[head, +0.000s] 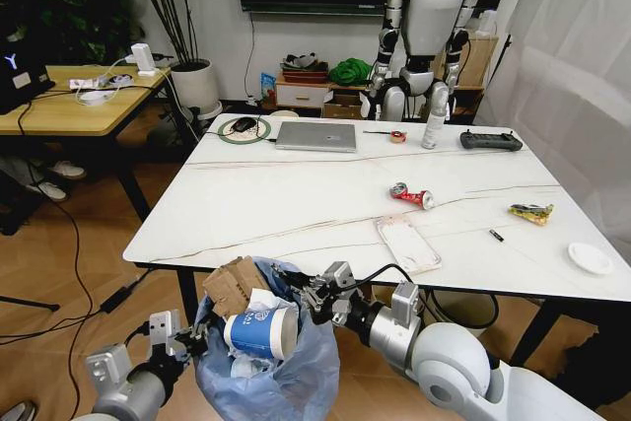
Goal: Pick up the trash bin and place the trash from the table into it.
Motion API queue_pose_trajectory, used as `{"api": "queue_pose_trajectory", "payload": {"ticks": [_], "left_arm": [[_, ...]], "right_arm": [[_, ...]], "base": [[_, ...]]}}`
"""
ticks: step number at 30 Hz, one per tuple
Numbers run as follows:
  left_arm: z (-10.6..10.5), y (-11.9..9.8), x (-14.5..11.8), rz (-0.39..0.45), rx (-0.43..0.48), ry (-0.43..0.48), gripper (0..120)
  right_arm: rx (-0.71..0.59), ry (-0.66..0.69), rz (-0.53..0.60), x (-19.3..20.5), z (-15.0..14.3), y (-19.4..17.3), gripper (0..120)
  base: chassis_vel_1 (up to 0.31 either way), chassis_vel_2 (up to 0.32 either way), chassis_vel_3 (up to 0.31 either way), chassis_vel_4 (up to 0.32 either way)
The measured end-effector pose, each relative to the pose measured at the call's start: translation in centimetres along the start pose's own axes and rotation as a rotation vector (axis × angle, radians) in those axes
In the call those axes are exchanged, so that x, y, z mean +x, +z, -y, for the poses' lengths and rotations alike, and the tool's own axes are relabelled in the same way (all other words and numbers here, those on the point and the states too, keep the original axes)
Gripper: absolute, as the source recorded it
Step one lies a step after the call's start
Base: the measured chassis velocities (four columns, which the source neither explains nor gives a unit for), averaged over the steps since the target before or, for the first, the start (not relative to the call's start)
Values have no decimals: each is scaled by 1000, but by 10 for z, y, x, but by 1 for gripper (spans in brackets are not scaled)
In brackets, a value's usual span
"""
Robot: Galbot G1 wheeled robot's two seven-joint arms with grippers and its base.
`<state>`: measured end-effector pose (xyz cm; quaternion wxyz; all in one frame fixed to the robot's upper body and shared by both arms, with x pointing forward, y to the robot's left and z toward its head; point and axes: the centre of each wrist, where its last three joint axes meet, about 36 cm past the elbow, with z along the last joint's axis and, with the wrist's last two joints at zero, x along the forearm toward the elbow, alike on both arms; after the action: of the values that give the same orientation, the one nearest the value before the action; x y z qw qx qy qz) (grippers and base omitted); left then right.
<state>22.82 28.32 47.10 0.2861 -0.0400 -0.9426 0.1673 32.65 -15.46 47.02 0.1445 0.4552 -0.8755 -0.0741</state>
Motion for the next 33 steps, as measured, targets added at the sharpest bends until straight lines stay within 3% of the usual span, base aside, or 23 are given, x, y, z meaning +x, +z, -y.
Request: {"api": "queue_pose_trajectory", "payload": {"ticks": [2, 5, 6, 10, 12, 18, 21, 25, 33], "left_arm": [[0, 0, 0, 1, 0, -1, 0], [0, 0, 0, 1, 0, -1, 0], [0, 0, 0, 1, 2, -1, 0], [0, 1, 0, 1, 5, -3, 0], [0, 1, 0, 0, 5, -4, 0], [1, 3, -2, 1, 9, -5, 0], [1, 3, -2, 2, 10, -5, 0], [1, 1, -2, 8, 6, -1, 0], [1, 1, 0, 11, -2, -4, 0]], "right_arm": [[-1, -1, -1, 0, -1, 0, 27], [-2, -1, -1, 0, -1, 1, 29], [-4, 1, -3, 1, -1, 1, 39], [1, 37, 31, 2, 2, -9, 57], [3, 53, 44, 3, 5, -13, 59], [17, 264, 52, 18, 29, -43, 86], [60, 349, 21, 25, 37, -47, 94], [212, 514, -72, 40, 57, -39, 100], [289, 583, -175, 59, 69, -27, 100]], "base": [[0, 0, 0, 0], [0, 0, 0, 0], [0, 0, 0, 0], [0, 0, 0, 0], [0, 0, 0, 0], [0, 0, 0, 0], [0, 0, 0, 0], [0, 0, 0, 0], [0, 0, 0, 0]]}}
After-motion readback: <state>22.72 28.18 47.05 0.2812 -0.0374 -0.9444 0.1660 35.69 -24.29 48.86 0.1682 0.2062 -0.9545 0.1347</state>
